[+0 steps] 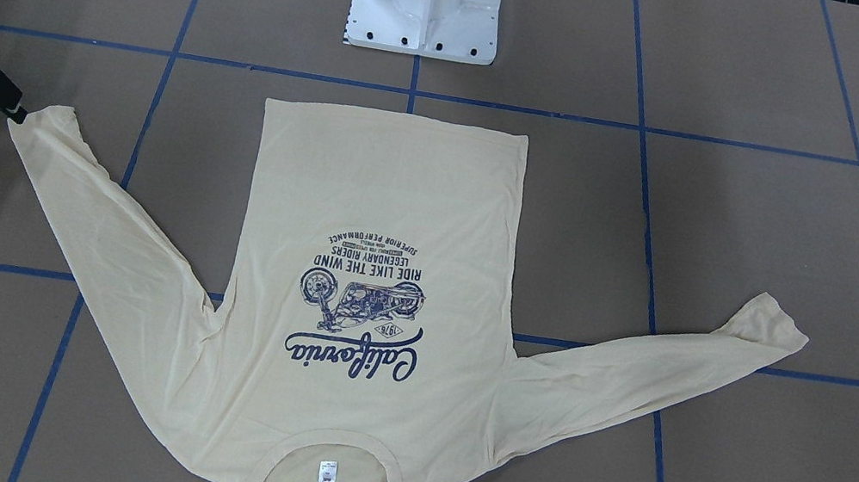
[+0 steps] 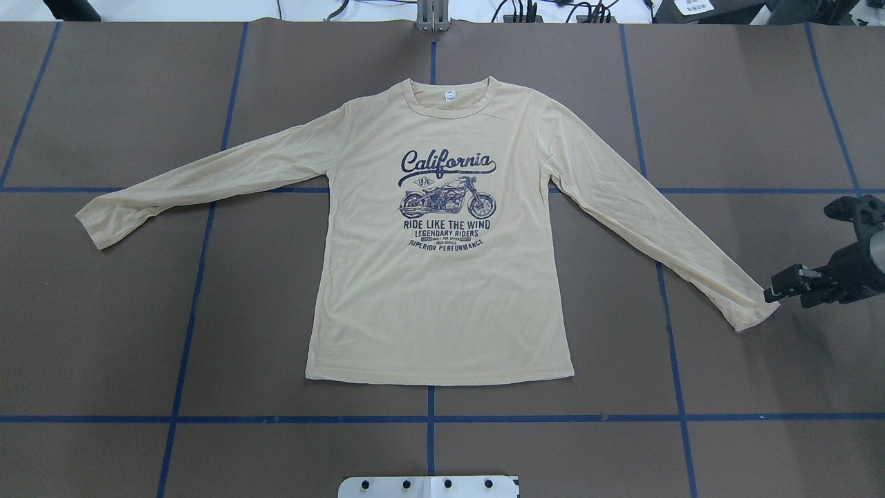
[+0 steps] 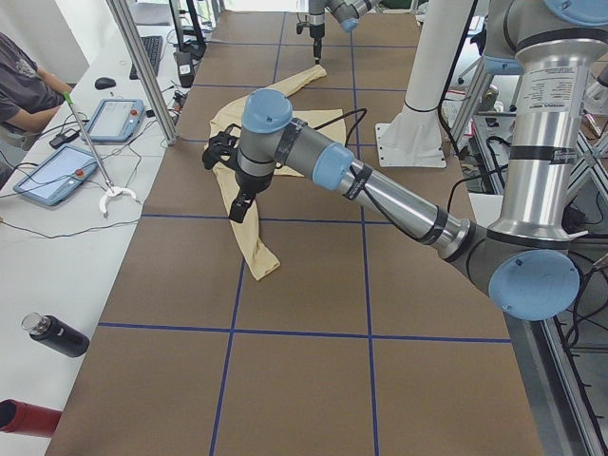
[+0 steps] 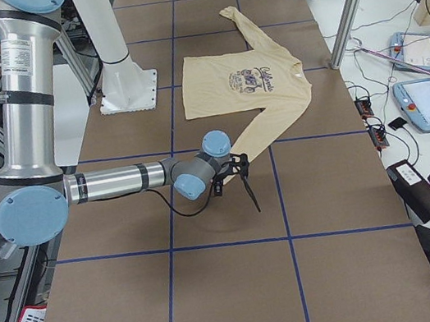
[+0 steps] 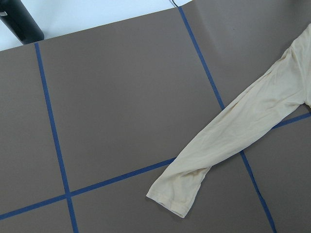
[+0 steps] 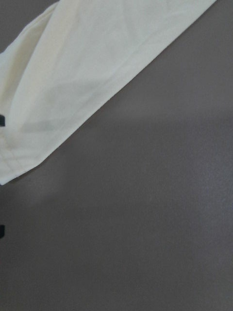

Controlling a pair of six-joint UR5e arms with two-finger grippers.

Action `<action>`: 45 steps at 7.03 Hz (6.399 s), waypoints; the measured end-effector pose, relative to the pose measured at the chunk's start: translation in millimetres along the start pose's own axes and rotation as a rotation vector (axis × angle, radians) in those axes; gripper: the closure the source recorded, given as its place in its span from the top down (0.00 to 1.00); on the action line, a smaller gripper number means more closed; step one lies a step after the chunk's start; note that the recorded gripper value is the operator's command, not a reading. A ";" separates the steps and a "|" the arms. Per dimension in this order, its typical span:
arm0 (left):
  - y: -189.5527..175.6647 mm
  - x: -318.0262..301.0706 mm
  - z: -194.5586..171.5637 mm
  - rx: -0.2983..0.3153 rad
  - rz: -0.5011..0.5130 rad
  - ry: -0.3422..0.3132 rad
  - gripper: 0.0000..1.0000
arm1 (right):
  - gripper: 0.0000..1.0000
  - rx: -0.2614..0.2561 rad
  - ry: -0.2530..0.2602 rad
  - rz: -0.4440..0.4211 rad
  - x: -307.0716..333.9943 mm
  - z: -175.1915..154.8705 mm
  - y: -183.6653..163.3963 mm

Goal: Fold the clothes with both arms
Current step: 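Lower the right gripper and pinch the sleeve cuff, then carry the cuff with the right gripper across the shirt toward the collar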

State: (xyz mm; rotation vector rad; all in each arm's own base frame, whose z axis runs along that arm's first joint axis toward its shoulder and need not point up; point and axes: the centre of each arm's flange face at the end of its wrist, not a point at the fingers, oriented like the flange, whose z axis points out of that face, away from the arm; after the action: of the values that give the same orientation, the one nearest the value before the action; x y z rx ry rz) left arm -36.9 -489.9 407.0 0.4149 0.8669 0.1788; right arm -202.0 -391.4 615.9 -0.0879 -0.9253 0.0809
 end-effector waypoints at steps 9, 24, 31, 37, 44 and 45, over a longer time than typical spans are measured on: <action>-0.7 4.4 3.6 -0.005 -0.026 0.006 1.00 | 0.00 -0.045 -0.034 0.039 -13.7 5.6 -4.6; -3.8 32.2 15.6 -0.010 -0.064 0.033 1.00 | 0.00 -0.005 0.003 0.214 -13.5 15.8 -13.7; -4.4 34.0 16.2 -0.010 -0.061 0.037 1.00 | 0.00 -0.021 -0.139 0.149 -166.0 -46.2 -63.0; -5.3 40.5 16.6 -0.002 -0.038 0.045 1.00 | 0.00 0.200 -0.202 0.316 -607.2 -120.3 -177.9; -9.9 39.1 19.7 0.006 -0.025 0.047 1.00 | 0.00 0.336 -0.306 0.156 -746.6 -44.2 -126.8; -10.1 39.8 19.5 0.007 -0.023 0.047 1.00 | 0.00 0.324 -0.307 0.125 -735.4 -39.2 -122.1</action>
State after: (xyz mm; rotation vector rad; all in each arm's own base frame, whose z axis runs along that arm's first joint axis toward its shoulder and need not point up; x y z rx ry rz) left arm 3.3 -491.9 386.0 0.4086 0.9189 0.1646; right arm -607.2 -593.3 22.4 0.1718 -1.2015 0.3668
